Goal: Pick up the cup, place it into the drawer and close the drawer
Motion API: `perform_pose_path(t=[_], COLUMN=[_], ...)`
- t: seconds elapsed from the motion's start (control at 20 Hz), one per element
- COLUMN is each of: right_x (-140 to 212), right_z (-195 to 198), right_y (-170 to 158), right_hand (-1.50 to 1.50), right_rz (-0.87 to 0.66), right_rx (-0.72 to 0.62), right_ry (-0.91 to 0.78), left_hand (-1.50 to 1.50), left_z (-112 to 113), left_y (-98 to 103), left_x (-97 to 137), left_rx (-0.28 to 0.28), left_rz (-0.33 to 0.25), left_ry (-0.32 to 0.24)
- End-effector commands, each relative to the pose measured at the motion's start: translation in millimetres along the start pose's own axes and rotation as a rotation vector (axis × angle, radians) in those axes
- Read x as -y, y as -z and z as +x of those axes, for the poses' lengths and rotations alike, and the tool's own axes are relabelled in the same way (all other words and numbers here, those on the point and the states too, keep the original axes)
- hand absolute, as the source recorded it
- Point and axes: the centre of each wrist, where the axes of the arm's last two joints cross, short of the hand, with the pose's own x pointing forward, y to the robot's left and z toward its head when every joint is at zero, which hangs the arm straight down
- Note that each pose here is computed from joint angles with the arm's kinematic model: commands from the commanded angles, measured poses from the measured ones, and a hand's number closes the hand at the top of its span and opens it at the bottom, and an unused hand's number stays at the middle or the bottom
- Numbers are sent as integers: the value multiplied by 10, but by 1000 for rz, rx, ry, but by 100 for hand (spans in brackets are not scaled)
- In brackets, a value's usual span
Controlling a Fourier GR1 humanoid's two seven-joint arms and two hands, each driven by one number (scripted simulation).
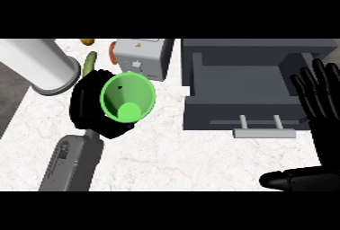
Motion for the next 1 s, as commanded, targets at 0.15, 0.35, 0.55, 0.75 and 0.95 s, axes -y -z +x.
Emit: perform_pose_path(t=[0.15, 0.35, 0.55, 0.75, 0.95], right_x=[-124, -42, -51, -134, -140], right_z=[-41, -57, 47, -128, -73], right_y=[-84, -191, -99, -122, -5], right_hand=[-150, -150, -150, -150, -150], right_rz=[4, 19, 19, -2, 7], right_rx=[5, -5, -20, -13, -5], right_ry=[-10, -27, 1, 10, -12], left_hand=[150, 150, 150, 150, 150], left_z=[369, 432, 619, 551, 521], left_y=[580, 791, 1121, 1372, 1443], left_x=[578, 782, 869, 1125, 1262], left_rx=[9, 21, -7, -11, -50], left_rz=[-44, -56, -74, -96, -93], left_ry=[9, 57, 89, 90, 136])
